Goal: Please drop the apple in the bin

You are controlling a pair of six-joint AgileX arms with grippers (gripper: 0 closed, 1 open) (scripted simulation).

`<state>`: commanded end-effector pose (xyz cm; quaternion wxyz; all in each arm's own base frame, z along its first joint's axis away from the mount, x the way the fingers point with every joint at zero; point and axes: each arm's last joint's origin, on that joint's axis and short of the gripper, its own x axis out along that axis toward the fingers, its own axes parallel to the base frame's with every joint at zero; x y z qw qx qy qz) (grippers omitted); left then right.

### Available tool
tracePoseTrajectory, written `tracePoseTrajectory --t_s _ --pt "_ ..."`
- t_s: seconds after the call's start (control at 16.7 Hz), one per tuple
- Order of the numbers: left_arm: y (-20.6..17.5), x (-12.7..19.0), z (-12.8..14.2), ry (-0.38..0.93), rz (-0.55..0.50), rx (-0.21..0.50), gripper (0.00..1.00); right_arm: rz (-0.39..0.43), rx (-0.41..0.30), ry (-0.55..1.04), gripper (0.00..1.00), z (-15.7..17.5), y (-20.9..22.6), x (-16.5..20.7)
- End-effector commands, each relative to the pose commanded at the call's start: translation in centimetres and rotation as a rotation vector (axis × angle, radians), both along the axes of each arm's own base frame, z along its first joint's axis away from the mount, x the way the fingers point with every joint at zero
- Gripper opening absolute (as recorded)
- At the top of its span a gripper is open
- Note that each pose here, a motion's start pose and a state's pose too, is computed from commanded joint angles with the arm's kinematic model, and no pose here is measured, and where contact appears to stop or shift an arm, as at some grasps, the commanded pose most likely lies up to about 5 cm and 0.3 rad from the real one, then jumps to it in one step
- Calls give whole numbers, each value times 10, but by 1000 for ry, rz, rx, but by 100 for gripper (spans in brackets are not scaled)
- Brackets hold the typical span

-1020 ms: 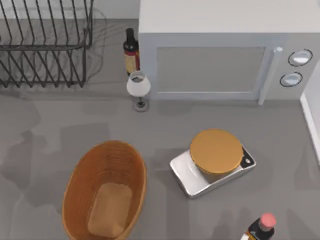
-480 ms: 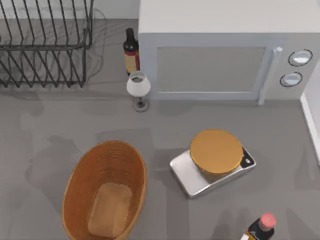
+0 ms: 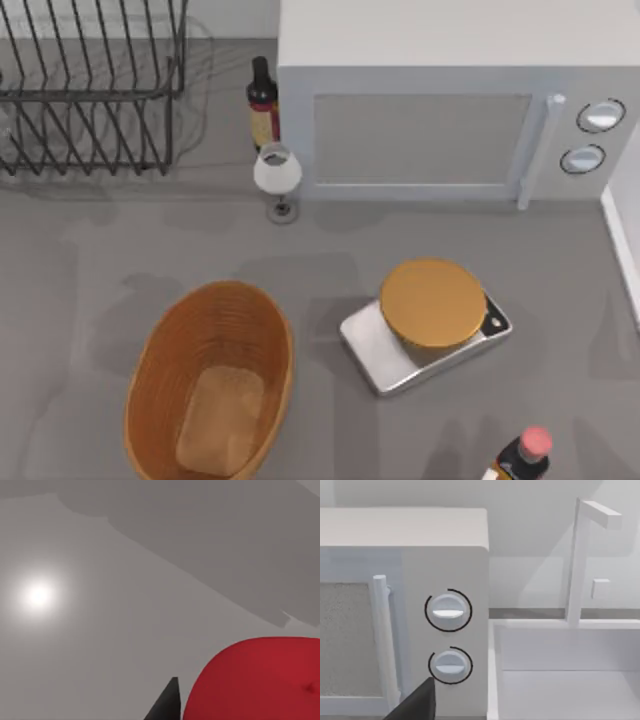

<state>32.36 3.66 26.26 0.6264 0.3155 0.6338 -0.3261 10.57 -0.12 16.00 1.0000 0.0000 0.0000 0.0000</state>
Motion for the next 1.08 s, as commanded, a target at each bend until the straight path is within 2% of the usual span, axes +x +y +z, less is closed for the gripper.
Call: tracePoseTrajectory --t_s 0.18,0.36,0.78,1.08 --pt "-36 -2 1 12 124 -1 0 0 0 0 100 0 0 0" --pt "-79 -12 0 29 290 3 0 0 0 0 100 0 0 0" --pt "-171 -62 2 45 731 14 0 0 0 0 100 0 0 0" --pt "-204 -98 10 15 888 -27 0 0 0 0 100 0 0 0"
